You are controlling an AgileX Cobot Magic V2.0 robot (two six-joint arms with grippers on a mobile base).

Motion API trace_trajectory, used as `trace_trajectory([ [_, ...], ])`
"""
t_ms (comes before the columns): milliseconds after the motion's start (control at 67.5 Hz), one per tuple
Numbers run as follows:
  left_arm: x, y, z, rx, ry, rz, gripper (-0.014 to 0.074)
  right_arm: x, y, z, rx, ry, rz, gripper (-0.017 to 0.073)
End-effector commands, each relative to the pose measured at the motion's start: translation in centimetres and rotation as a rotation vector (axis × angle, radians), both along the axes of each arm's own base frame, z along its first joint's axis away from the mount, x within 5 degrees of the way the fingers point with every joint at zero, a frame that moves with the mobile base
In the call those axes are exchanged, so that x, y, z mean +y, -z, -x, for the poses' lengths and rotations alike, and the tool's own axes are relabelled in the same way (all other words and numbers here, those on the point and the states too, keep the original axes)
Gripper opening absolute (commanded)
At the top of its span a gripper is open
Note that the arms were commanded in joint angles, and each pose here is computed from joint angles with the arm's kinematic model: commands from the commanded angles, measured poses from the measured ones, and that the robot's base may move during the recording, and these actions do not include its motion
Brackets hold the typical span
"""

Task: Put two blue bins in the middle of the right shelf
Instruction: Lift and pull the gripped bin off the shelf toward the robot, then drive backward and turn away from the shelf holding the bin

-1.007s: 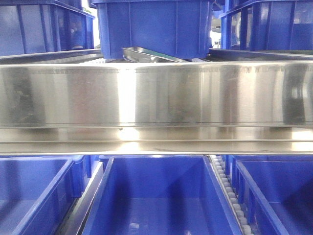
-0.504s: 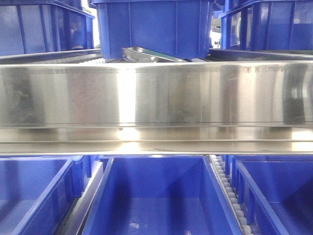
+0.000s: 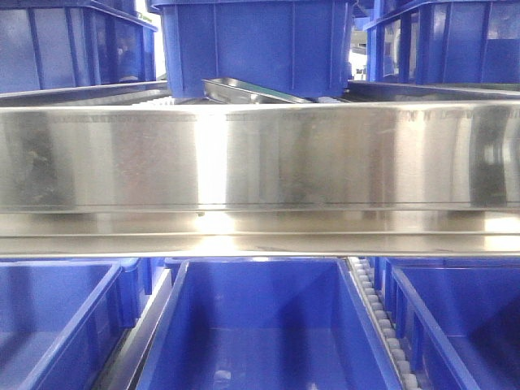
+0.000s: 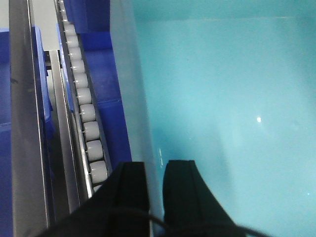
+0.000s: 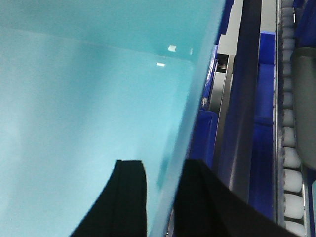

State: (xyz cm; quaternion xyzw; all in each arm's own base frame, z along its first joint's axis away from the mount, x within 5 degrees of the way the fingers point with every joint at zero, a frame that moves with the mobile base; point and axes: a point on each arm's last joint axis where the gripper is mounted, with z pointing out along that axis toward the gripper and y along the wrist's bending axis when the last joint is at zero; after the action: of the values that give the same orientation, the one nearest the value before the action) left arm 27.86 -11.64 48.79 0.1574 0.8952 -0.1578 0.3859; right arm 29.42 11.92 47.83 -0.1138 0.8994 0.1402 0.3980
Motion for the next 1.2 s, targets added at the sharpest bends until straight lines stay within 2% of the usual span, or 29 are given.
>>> trace_trajectory([
  [0,0.0,-1.2,1.0,-0.034,0.029,0.049,-0.0111,-0.6,-0.6,-0.5,-0.069,0.036,0.019,-0.0153],
  [578,0.0,-1.2,0.9,-0.037,0.029,0.050,-0.0111,-0.6,-0.6,-0.5,-0.069,0.036,0.019,-0.0153],
  [1185,-0.1,-3.7,-0.6,-0.332,-0.032,0.179,-0.0111,-0.6,-0.6,-0.5,-0.068,0.036,0.020,-0.0153],
])
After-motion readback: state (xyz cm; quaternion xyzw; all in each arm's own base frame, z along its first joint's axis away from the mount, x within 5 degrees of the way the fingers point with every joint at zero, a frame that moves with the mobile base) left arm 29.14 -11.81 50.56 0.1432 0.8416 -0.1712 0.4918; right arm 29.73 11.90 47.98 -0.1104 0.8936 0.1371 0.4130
